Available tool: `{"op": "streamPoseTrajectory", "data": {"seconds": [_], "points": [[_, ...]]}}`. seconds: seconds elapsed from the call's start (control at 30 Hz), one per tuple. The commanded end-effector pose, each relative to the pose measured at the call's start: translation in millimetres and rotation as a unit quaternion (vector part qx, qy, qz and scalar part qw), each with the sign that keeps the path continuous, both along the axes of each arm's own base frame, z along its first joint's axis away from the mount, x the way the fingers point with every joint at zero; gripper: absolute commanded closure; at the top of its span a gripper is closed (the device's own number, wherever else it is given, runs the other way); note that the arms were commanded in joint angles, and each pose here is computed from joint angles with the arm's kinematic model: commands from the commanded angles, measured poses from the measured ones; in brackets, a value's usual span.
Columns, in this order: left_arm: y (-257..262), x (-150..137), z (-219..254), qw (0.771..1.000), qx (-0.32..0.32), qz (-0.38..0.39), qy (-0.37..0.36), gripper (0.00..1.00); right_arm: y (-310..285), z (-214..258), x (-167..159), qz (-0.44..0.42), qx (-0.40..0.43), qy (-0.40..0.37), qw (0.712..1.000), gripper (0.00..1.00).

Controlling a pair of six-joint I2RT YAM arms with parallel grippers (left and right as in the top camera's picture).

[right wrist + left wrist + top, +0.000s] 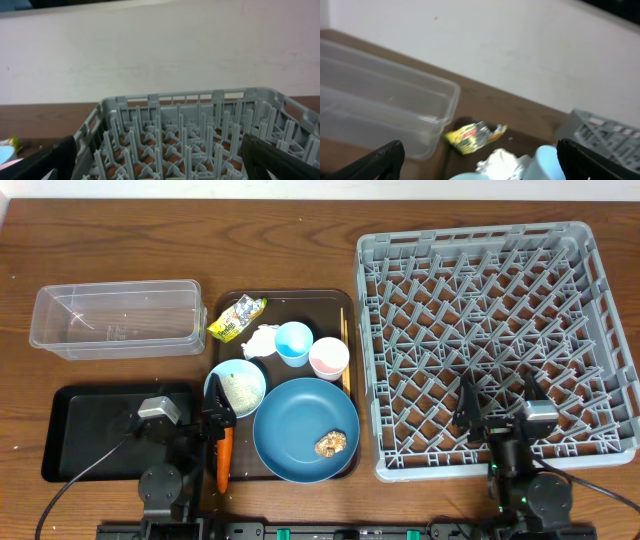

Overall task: Sort waste into correct bins and load items into the dishwasher rack
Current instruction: 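Reach the left gripper to the light-blue cup and grasp it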

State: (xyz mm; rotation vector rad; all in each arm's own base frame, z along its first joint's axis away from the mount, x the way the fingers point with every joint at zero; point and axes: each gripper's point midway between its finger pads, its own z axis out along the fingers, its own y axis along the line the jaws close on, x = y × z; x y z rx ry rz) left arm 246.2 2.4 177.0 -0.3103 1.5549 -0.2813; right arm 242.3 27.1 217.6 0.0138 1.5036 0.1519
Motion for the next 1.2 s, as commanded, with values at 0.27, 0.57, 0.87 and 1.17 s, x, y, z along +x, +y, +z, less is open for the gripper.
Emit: {"op": "streamPoseTrajectory", "data": {"seconds": [0.27, 0.57, 0.87, 1.17], "points": [[-12, -1, 56, 0.999, 0.001, -0.036, 0.014, 0.02, 18, 57, 62, 0.025, -0.033, 0.184, 0.982, 0.01], [-4, 33, 87, 0.979, 0.035, -0.019, 0.200, 0.02, 51, 71, 141, 0.086, -0.063, 0.346, 0.932, 0.01], [-23, 73, 114, 0.932, 0.013, -0.073, 0.355, 0.02, 75, 61, 146, 0.136, 0.001, 0.396, 0.908, 0.01], [-64, 108, 87, 0.907, -0.042, -0.158, 0.388, 0.02, 43, 28, 130, 0.029, 0.017, 0.474, 0.880, 0.01]]}}
